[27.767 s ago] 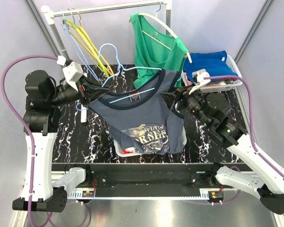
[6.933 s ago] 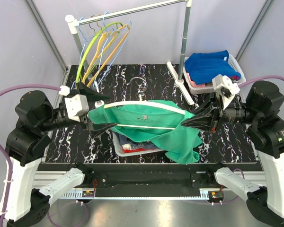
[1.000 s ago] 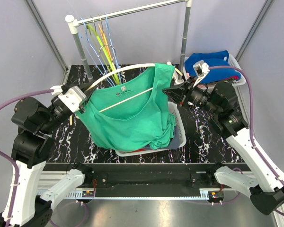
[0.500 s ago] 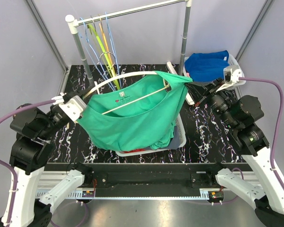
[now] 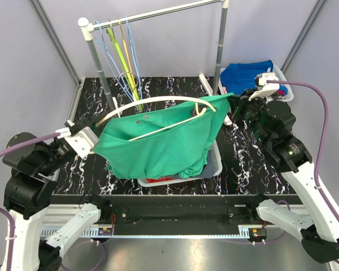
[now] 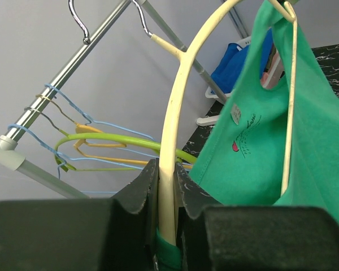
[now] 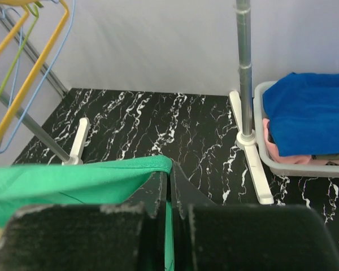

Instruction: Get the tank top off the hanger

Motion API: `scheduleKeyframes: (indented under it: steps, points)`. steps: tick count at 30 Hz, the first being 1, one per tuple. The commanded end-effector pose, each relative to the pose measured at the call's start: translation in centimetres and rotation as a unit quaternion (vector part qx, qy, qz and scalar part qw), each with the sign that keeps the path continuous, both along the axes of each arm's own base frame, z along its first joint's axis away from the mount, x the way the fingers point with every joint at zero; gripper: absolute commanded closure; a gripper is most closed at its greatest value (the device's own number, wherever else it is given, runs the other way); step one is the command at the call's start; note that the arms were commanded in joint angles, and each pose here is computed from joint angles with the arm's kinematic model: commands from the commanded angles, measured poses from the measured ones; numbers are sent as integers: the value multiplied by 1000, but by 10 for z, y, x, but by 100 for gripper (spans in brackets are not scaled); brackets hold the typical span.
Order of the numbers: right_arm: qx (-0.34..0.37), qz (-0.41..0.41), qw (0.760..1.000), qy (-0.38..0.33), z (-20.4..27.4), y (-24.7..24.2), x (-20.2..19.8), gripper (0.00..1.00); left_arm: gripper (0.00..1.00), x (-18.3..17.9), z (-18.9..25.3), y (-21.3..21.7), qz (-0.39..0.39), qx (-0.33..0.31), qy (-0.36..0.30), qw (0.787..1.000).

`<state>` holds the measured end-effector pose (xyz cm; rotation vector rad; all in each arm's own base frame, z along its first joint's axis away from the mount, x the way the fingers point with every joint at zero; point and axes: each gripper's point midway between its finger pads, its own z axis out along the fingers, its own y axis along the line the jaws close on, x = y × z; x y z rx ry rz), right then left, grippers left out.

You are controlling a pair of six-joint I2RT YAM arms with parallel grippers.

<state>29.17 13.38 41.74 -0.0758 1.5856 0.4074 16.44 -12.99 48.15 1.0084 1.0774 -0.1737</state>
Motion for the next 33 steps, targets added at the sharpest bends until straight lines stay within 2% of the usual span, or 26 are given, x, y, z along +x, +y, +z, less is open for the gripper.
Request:
scheduleKeyframes:
  steps: [1, 5, 8, 11, 13, 16, 18, 19, 20, 23, 27, 33]
  points:
    - [-15, -4, 1000, -1, -3, -4, -3, 100, 100, -21, 41, 5, -8, -25, -65, 998]
    - [-23, 56, 998, 24, -25, 18, -6, 100, 100, -22, 48, 3, -17, -39, -63, 997]
    - [-14, 166, 986, -2, -28, 48, -31, 98, 100, -20, 53, 0, -22, -53, -62, 996]
    - [-14, 286, 958, -20, -30, 72, -73, 66, 100, -12, 53, -3, -20, -57, -57, 997]
    - [-25, 305, 952, -21, -30, 71, -86, 44, 100, -1, 43, -6, -19, -44, -52, 998]
    - [-45, 318, 946, -48, -14, 59, -111, 36, 100, 12, 29, -9, -13, -19, -54, 998]
    - [-52, 323, 941, -81, 9, 49, -131, 32, 100, 19, 17, -11, -10, -6, -53, 999]
    - [-53, 327, 941, -70, 8, 46, -139, 29, 100, 18, 16, -13, -17, -4, -62, 998]
    - [-62, 333, 936, -96, 23, 41, -150, 28, 100, 18, 13, -15, -24, 4, -69, 997]
    - [-74, 346, 929, -113, 41, 36, -167, 27, 100, 15, 5, -24, -52, 13, -84, 995]
    - [-93, 342, 924, -142, 61, 36, -165, 26, 100, 9, 1, -36, -95, 26, -106, 989]
    - [-123, 388, 905, -125, 63, 56, -152, 23, 100, -10, 13, -45, -143, 41, -177, 973]
